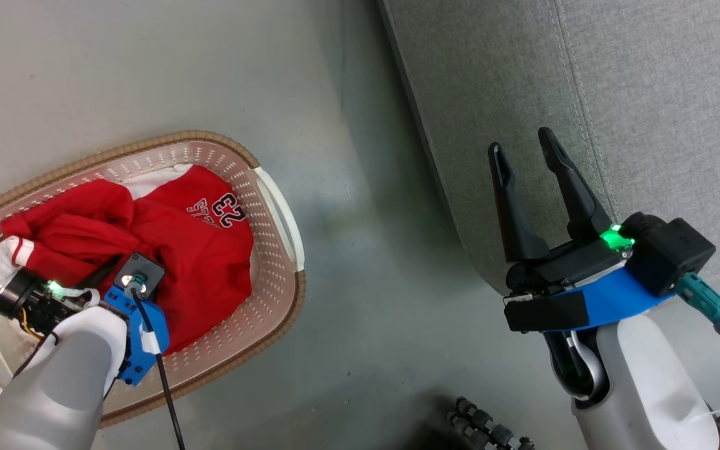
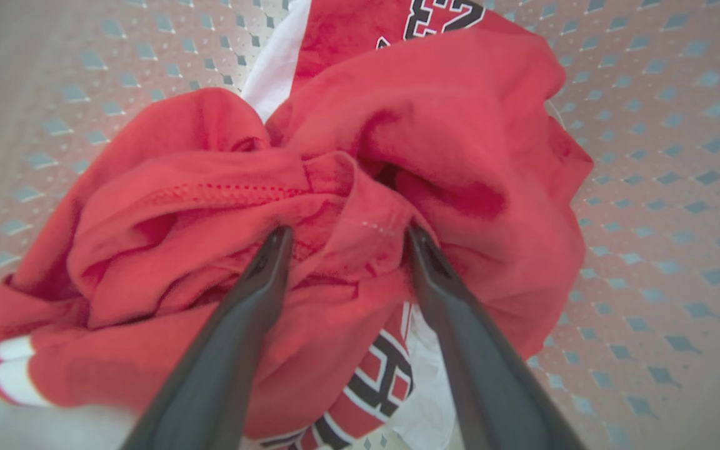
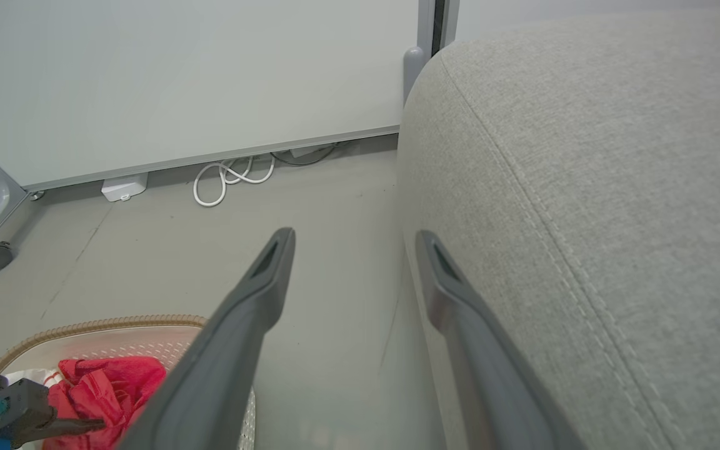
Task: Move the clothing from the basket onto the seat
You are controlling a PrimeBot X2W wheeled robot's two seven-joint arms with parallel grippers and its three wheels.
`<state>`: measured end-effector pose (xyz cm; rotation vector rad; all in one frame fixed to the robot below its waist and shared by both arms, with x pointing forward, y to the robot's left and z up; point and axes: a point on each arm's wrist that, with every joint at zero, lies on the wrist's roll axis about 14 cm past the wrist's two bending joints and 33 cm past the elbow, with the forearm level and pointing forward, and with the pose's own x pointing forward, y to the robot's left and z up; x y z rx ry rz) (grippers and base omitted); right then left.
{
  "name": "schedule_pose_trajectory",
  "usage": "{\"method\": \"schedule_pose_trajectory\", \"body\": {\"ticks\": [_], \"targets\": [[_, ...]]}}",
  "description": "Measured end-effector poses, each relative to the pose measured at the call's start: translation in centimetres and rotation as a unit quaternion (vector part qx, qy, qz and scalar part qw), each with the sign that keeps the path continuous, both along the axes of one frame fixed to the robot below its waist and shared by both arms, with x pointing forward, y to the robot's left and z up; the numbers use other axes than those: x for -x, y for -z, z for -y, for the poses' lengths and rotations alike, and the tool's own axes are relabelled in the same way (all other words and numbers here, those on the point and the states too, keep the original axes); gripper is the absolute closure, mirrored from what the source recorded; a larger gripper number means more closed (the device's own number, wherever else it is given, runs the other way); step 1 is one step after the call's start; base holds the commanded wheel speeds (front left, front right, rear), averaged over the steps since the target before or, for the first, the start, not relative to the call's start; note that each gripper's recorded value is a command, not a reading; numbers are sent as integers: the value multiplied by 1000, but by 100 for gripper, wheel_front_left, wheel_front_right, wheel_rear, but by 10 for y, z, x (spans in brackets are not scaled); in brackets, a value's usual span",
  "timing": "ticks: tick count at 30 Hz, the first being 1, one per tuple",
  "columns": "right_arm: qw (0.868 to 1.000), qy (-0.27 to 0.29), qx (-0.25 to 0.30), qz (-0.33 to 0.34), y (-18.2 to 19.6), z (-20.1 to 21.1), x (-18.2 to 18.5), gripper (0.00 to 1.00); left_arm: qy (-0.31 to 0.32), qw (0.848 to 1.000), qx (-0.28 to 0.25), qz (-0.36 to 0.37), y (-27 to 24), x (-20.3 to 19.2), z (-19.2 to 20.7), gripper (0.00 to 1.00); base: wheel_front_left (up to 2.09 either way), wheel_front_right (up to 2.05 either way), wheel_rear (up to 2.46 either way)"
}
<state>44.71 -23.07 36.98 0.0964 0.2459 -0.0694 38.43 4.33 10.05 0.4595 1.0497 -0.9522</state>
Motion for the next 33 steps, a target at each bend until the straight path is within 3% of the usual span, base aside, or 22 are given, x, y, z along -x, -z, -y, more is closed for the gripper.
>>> {"method": "schedule_pose_trajectory", "body": {"ticks": [2,3,4,5,22,33], "targets": [[1000,1,0,0,0,0,0,0,0,1000,-6,-3,2,1,-1,0,0,0,0],[1000,1,-1,0,0,1,0,0,1,1000,-10,-4,3,2,-2,20,0,0,0],[1000,2,-2,0,0,1,1,0,1,1000,-12,-5,3,2,-3,68,0,0,0],[1000,2,-2,0,0,1,1,0,0,1000,-15,-8,4,3,-4,100,0,0,0],[1000,-5,-3,17,-11,-4,-5,0,-19,1000,6,1,-11,-6,-1,100,0,0,0],[999,-14,0,47,-41,-12,3,0,-75,994,71,43,-78,-1,20,100,0,0,0]]}}
